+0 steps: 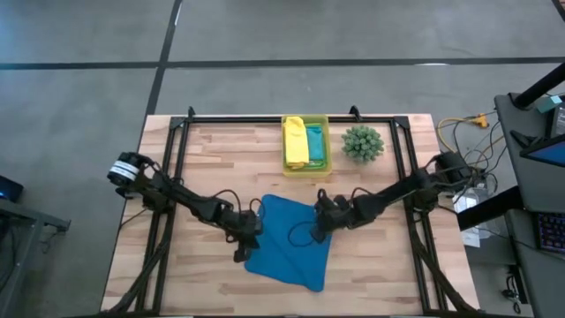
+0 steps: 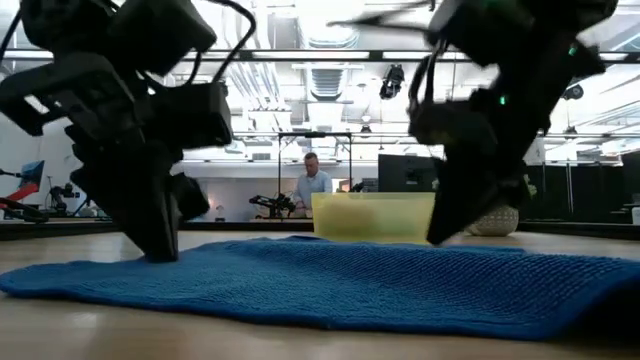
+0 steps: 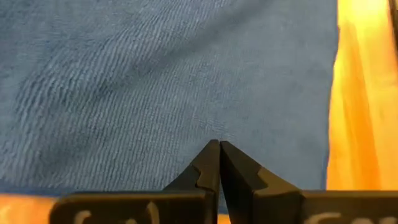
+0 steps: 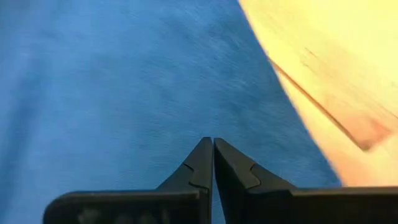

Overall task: Fold microfiber towels
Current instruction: Fold the blue microfiber cloth

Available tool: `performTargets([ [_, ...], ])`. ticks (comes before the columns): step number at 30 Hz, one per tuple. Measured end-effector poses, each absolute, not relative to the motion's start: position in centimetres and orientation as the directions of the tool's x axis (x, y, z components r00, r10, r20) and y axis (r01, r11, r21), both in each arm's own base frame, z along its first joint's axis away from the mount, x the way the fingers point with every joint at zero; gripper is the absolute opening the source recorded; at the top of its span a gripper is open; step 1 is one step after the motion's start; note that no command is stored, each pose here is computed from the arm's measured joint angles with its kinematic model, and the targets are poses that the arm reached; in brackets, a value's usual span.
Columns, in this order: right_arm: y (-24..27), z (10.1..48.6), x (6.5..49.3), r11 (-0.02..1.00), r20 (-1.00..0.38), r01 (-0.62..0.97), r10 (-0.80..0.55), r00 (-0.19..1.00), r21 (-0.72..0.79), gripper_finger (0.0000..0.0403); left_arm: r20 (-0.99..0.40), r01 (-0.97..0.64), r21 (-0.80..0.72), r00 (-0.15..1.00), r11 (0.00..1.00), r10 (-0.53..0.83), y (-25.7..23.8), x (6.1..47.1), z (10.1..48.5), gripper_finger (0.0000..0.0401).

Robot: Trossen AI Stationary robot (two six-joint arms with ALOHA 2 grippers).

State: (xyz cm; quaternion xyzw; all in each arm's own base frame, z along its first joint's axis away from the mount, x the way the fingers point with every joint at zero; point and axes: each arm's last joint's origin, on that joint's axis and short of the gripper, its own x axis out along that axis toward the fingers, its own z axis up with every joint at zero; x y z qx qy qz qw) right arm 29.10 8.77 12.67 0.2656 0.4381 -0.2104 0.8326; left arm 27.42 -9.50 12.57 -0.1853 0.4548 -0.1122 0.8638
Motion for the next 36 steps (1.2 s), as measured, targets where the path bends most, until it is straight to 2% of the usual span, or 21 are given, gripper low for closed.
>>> performTargets([
  [7, 5.8, 11.9, 29.0, 0.767, -0.870, 0.592, -0.096, 0.484, 0.245, 0.0008, -0.740, 0.022, -0.498, 0.510, 0.867, -0.438, -10.2, 27.6, 11.5, 0.0000],
  [11, 4.6, 12.1, 29.3, 0.754, -0.870, 0.614, -0.118, 0.478, 0.235, 0.0008, -0.737, 0.032, -0.515, 0.494, 0.857, -0.461, -10.2, 27.3, 12.0, 0.0000],
  [15, 4.6, 13.3, 29.3, 0.786, -0.853, 0.577, -0.132, 0.505, 0.220, 0.0008, -0.717, 0.048, -0.521, 0.518, 0.852, -0.467, -10.1, 26.9, 13.3, 0.0000],
  [22, 9.1, 15.9, 28.4, 0.812, -0.770, 0.496, -0.095, 0.631, 0.307, 0.0008, -0.652, 0.040, -0.454, 0.665, 0.890, -0.363, -8.8, 26.3, 16.3, 0.0000],
  [26, 13.2, 16.6, 28.3, 0.825, -0.710, 0.397, 0.007, 0.705, 0.402, 0.0008, -0.657, 0.022, -0.385, 0.696, 0.922, -0.291, -7.5, 26.7, 16.1, 0.0000],
  [36, 20.3, 13.1, 29.9, 0.822, -0.767, 0.401, 0.066, 0.639, 0.405, 0.0008, -0.743, -0.095, -0.267, 0.654, 0.959, -0.142, -2.2, 28.8, 12.4, 0.0000],
])
